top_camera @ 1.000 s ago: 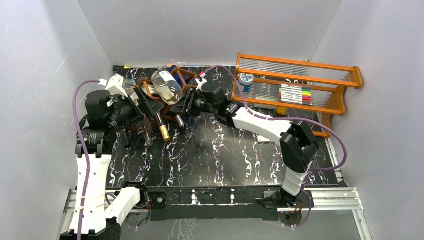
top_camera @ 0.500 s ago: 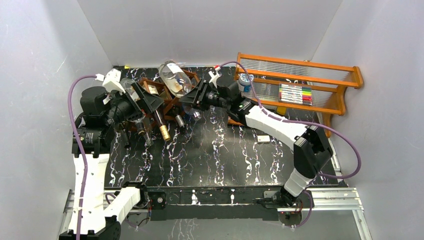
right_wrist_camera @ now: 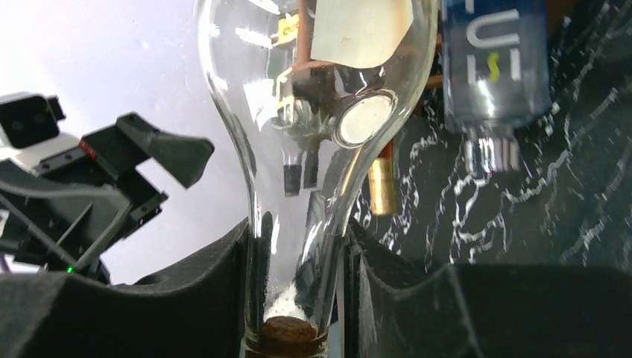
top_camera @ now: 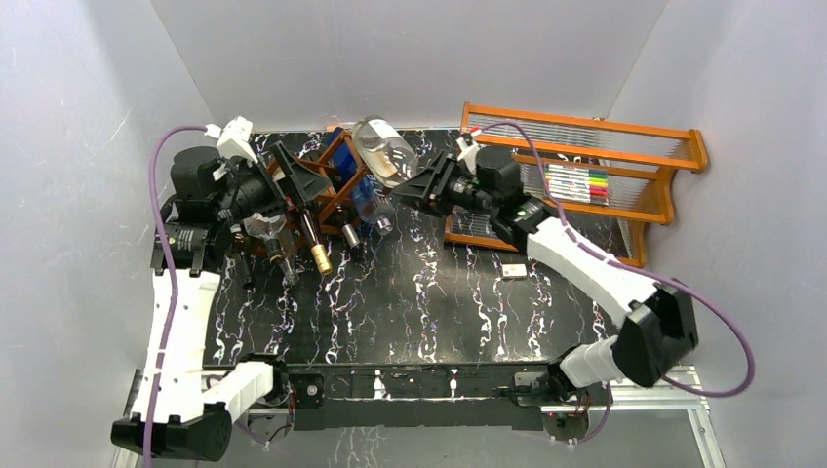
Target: Take the wine bottle off the wine rack
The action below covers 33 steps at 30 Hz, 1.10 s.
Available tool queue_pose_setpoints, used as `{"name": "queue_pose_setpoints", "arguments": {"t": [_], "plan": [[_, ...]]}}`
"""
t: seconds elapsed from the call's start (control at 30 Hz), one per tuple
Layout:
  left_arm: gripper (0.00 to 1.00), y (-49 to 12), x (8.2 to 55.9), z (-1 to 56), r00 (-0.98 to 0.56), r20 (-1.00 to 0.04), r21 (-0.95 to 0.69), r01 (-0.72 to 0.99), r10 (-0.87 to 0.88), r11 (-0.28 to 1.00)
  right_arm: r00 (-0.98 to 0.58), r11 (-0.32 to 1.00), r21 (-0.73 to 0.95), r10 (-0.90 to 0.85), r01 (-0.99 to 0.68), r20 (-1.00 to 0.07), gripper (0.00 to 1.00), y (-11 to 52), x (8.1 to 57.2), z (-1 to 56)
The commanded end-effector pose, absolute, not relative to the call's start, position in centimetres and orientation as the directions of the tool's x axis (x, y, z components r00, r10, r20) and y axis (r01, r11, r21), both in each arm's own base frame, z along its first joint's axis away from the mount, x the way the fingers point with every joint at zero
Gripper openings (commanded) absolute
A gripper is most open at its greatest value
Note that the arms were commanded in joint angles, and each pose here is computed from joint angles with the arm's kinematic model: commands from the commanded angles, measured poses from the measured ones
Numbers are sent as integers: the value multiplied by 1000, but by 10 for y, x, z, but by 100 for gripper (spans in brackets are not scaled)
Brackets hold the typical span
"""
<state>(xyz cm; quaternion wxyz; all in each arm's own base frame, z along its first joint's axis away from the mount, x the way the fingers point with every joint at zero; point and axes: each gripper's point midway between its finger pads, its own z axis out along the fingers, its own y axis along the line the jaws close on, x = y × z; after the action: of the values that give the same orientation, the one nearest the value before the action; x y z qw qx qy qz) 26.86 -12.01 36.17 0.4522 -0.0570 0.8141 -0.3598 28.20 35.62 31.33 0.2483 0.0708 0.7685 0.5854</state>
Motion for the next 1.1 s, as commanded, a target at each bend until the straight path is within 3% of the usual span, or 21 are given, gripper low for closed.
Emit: {"name": "queue_pose_setpoints", "arguments": {"t": [0.0,0.23,0.53,0.67,0.77,0.9,1.07], "plan": [[98,-142,271,386,-559,-743,-617,359,-368,701,-724,113,834,441,-541,-530,0,311,237,441],[98,-205,274,368,-578,-793,-528,498,-190,688,-767,241,854,376,-461,-519,0,274,195,413],[98,-275,244,332,-448,-891,-319,729,69,606,-873,451,845,238,-288,-425,0,247,159,328],[98,-302,212,291,-262,-926,-99,864,272,493,-905,540,804,165,-250,-392,0,239,151,300],[98,-313,194,275,-32,-942,94,930,334,355,-916,603,755,96,-258,-390,0,232,147,288],[98,-325,183,264,205,-920,292,927,334,236,-933,678,692,25,-248,-359,0,222,142,271],[98,-363,181,244,305,-901,358,924,308,131,-947,726,644,-32,-242,-320,0,215,139,258]]}}
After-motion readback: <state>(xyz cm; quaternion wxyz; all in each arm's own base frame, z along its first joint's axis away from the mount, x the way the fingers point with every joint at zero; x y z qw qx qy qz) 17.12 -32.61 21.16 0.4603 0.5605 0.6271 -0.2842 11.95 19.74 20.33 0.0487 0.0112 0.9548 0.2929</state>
